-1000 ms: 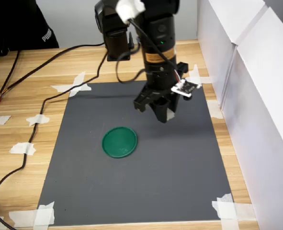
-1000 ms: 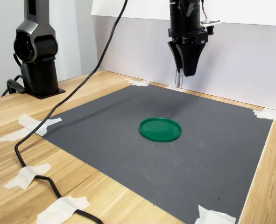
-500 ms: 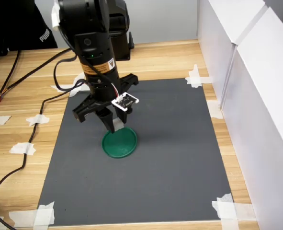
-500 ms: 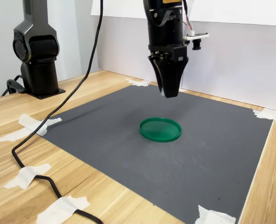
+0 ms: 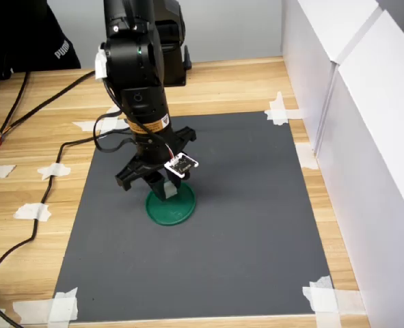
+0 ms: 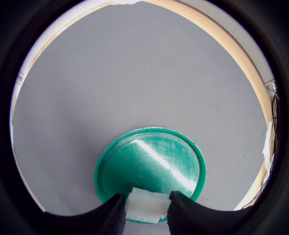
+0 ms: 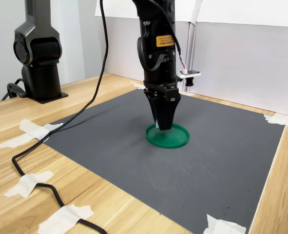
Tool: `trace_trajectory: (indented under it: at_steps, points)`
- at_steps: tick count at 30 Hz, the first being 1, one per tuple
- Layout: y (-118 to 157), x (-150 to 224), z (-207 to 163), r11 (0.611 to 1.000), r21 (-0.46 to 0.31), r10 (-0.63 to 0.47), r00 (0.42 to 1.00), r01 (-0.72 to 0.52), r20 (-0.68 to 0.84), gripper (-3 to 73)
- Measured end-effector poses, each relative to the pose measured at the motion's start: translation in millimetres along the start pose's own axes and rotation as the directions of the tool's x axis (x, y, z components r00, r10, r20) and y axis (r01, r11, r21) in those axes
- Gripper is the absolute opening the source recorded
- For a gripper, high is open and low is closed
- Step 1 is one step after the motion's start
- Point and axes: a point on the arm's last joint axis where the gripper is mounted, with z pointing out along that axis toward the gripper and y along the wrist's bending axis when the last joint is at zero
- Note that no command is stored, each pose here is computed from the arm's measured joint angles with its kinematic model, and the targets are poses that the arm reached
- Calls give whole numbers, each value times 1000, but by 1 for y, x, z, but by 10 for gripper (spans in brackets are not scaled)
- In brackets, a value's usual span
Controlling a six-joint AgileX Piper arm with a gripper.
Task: Grasp a white terminal and put it on the green lid.
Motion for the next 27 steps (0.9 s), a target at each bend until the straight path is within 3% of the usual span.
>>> trace_trajectory:
  at_steps: [9,19,27]
  points:
    - [-2,-1,4,1000,15,-9,1000,9,4,333]
    - [-3,-2,5,999,30,-12,1000,11,18,630]
    - [-2,-7,-39,996,76,42,989,-53,139,648]
